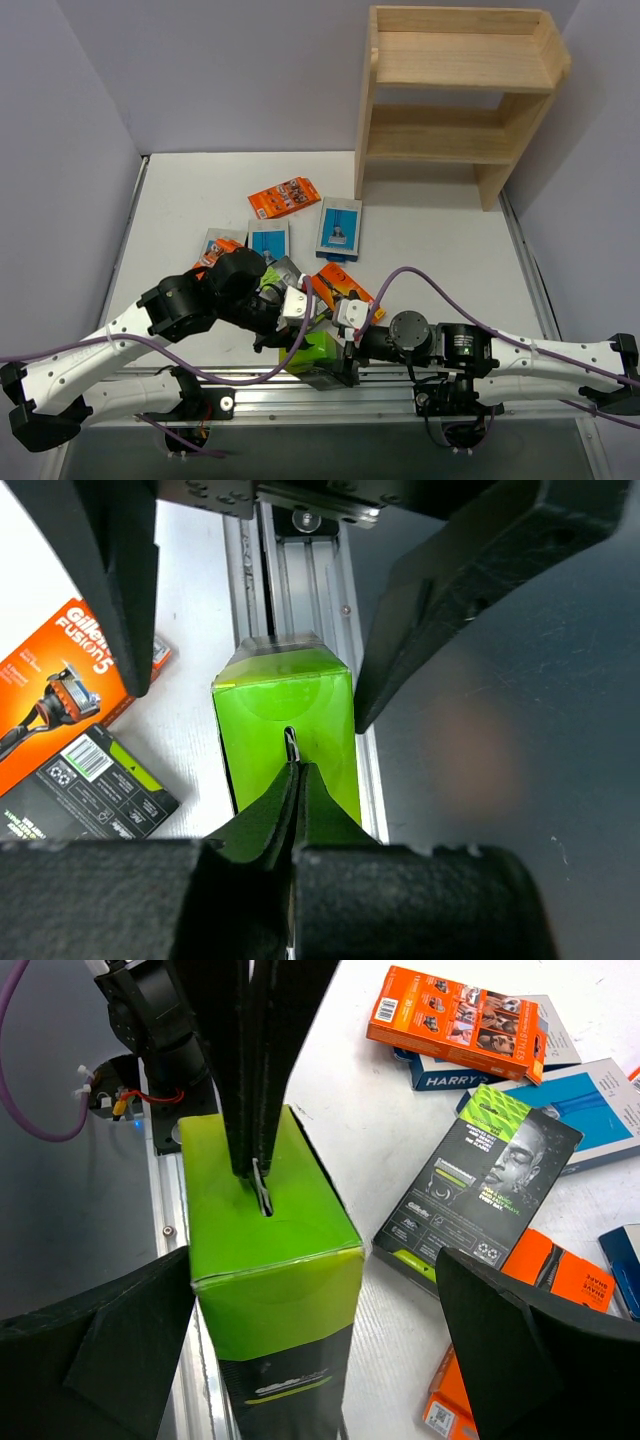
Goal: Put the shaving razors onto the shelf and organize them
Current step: Pass the shaving razor from the left arm to the right
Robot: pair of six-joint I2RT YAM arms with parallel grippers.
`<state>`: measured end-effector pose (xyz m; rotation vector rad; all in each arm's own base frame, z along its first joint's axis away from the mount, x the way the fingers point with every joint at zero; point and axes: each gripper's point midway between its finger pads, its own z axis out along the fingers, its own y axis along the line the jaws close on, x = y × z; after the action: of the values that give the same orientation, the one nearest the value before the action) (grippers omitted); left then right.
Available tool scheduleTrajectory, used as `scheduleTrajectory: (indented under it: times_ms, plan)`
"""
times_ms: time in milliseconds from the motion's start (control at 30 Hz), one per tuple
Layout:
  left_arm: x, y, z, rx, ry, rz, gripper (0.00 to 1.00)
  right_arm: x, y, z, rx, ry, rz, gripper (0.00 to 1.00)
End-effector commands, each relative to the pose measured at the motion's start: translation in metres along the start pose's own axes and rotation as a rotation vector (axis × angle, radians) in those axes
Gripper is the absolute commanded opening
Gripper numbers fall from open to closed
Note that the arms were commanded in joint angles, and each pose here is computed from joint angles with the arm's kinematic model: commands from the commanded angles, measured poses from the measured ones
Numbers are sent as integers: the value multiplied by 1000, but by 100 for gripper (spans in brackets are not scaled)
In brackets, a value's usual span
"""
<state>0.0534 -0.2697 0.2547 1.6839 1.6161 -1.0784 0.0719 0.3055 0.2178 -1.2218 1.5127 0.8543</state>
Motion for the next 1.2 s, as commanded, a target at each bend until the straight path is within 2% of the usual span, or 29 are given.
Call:
scheduleTrajectory:
  times_ms: [0, 300, 433, 633, 733, 767, 833, 867, 1033, 1133, 1167]
  plan:
    - [-45, -13, -14, 49, -128, 121, 2, -23, -5, -3, 13, -66, -14, 99]
    - [-60, -19, -21, 71, -159, 152, 2, -13, 12, 6, -86, -53, -3, 97]
    - [-63, -18, -20, 72, -155, 157, 2, -20, 27, 6, -179, -90, 0, 91]
    - [-69, -13, -20, 52, -160, 171, 2, -18, 31, 7, -201, -71, 6, 80]
    - [-71, -9, -21, 32, -163, 180, 2, -16, 30, 7, -204, -61, 14, 69]
    - [-71, -8, -22, 27, -163, 182, 2, -14, 30, 7, -204, -56, 18, 61]
    - [-73, -5, -22, 5, -167, 185, 2, -13, 29, 6, -200, -53, 29, 52]
    - [-74, -3, -22, -5, -172, 187, 2, -14, 28, 6, -198, -58, 34, 43]
    - [-87, 4, -28, -65, -212, 185, 3, -16, 22, 7, -167, -67, 59, 32]
    - [-94, 9, -34, -116, -244, 181, 11, -17, 20, 8, -160, -68, 70, 20]
    - [-93, 11, -35, -131, -250, 178, 22, -16, 20, 9, -157, -63, 70, 16]
